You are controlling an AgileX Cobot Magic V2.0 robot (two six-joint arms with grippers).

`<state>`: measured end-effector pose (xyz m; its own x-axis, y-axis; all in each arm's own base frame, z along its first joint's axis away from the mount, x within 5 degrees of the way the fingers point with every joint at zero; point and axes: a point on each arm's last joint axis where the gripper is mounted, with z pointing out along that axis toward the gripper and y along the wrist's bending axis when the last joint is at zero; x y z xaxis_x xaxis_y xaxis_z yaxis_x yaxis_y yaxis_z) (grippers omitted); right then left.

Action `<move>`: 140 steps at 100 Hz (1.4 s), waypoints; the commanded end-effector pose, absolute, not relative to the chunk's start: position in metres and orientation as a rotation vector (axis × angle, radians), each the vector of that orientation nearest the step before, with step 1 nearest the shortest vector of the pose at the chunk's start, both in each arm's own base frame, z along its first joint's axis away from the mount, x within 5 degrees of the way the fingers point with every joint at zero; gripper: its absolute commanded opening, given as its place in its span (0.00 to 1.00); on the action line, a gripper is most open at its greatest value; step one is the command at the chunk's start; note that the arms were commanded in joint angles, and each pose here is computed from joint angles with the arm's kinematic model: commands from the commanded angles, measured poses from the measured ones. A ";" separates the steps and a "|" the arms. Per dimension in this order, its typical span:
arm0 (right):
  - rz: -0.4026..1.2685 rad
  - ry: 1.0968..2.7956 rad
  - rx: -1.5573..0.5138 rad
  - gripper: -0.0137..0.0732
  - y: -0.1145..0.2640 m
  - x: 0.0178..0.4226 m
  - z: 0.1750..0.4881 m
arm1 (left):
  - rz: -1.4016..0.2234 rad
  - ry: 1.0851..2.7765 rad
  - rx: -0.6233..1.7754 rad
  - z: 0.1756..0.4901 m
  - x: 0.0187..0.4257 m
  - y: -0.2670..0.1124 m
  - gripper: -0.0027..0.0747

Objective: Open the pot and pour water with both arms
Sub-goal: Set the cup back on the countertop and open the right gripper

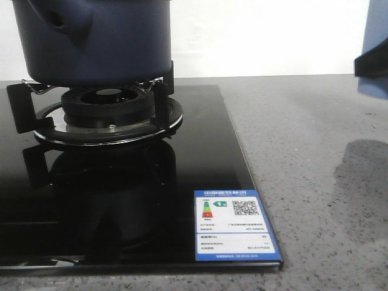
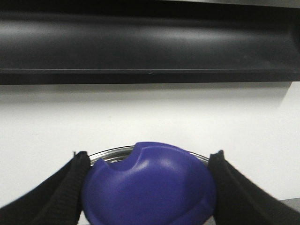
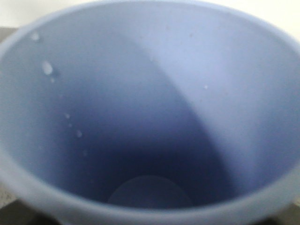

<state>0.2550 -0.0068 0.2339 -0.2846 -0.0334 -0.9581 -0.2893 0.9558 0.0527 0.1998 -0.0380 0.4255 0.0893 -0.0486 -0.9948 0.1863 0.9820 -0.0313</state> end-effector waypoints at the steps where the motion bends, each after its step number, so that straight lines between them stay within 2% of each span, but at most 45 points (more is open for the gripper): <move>1: 0.291 1.722 -0.285 0.50 -0.006 0.262 0.244 | -0.151 1.326 0.069 0.450 0.191 -0.032 0.57; 32: 0.240 1.730 -0.319 0.50 -0.010 0.272 0.229 | -0.151 1.326 0.069 0.450 0.191 -0.032 0.57; 118: 0.238 1.738 -0.310 0.50 -0.010 0.272 0.228 | -0.151 1.326 0.069 0.450 0.191 -0.032 0.57; 127: 0.236 1.742 -0.309 0.56 -0.010 0.272 0.228 | -0.151 1.326 0.069 0.450 0.191 -0.032 0.57; 140: 0.242 1.743 -0.302 0.77 -0.010 0.272 0.228 | -0.151 1.326 0.069 0.450 0.191 -0.032 0.57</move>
<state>0.2693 -0.0106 0.2094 -0.2751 -0.1001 -0.9562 -0.3273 0.9449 -0.0048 0.1998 -0.0380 0.4255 0.0893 -0.0486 -0.9948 0.1863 0.9820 -0.0313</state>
